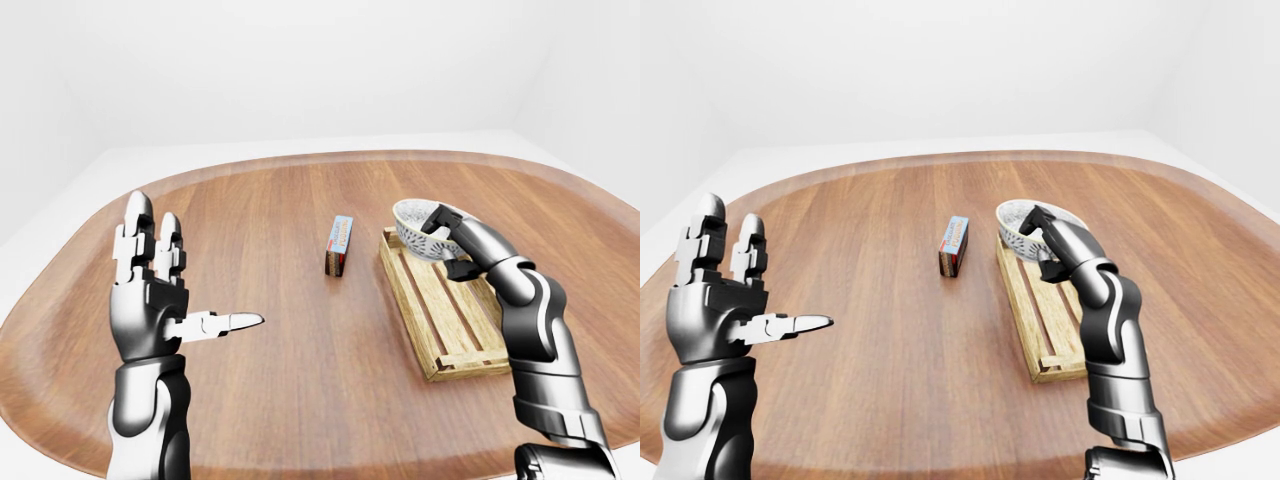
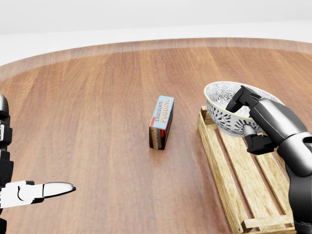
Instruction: Pick up the bowl on the left and put it in the tray.
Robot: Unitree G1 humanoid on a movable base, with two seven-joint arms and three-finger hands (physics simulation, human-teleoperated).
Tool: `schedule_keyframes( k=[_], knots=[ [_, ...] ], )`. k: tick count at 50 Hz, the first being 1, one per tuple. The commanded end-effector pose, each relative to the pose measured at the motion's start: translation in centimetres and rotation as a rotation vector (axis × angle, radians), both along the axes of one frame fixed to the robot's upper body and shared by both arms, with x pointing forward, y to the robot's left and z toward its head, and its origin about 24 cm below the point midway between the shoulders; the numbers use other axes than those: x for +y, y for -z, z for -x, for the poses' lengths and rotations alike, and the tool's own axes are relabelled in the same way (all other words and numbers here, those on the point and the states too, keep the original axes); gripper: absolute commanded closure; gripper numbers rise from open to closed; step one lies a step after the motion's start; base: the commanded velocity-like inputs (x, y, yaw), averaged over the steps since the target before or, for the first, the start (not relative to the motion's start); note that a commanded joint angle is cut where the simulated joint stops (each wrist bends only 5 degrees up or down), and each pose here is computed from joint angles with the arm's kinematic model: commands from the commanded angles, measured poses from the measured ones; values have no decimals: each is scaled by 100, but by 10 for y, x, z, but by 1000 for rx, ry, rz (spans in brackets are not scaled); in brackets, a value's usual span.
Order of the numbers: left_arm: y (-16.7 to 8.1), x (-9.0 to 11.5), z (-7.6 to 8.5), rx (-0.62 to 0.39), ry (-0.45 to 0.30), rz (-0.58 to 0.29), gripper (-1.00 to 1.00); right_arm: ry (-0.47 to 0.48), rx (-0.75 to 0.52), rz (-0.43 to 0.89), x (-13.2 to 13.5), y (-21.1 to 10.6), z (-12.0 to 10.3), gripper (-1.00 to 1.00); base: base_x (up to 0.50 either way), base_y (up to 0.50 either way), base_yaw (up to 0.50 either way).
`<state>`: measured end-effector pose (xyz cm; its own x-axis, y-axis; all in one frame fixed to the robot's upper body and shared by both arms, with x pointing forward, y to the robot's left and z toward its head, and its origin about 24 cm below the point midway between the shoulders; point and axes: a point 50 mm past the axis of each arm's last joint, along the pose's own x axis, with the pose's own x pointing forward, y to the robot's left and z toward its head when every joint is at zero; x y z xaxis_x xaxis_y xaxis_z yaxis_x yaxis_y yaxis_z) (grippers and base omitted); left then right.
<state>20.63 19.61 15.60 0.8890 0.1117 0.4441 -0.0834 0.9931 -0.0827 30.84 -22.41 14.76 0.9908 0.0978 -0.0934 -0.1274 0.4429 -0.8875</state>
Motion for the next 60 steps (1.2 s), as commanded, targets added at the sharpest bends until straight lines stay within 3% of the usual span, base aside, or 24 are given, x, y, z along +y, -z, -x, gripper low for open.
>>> schedule_keyframes(
  k=[1, 16, 23, 38, 60],
  knots=[
    [22, -2, -9, 100, 0, 8, -100, 139, 30, -22, -24, 27, -9, 100, 0, 0, 0],
    [28, -2, -12, 131, 3, 12, -100, 233, 64, -48, -31, 61, -15, 100, 0, 0, 0],
    [21, -1, -11, 99, -1, 9, -100, 254, 81, -35, -30, 72, -16, 100, 0, 0, 0],
    [22, 0, -10, 103, -3, 11, -100, 299, 75, 43, -34, 83, -16, 100, 0, 0, 0],
    [25, -1, -9, 113, 2, 11, -100, 344, 102, 43, -34, 103, -17, 100, 0, 0, 0]
  ],
)
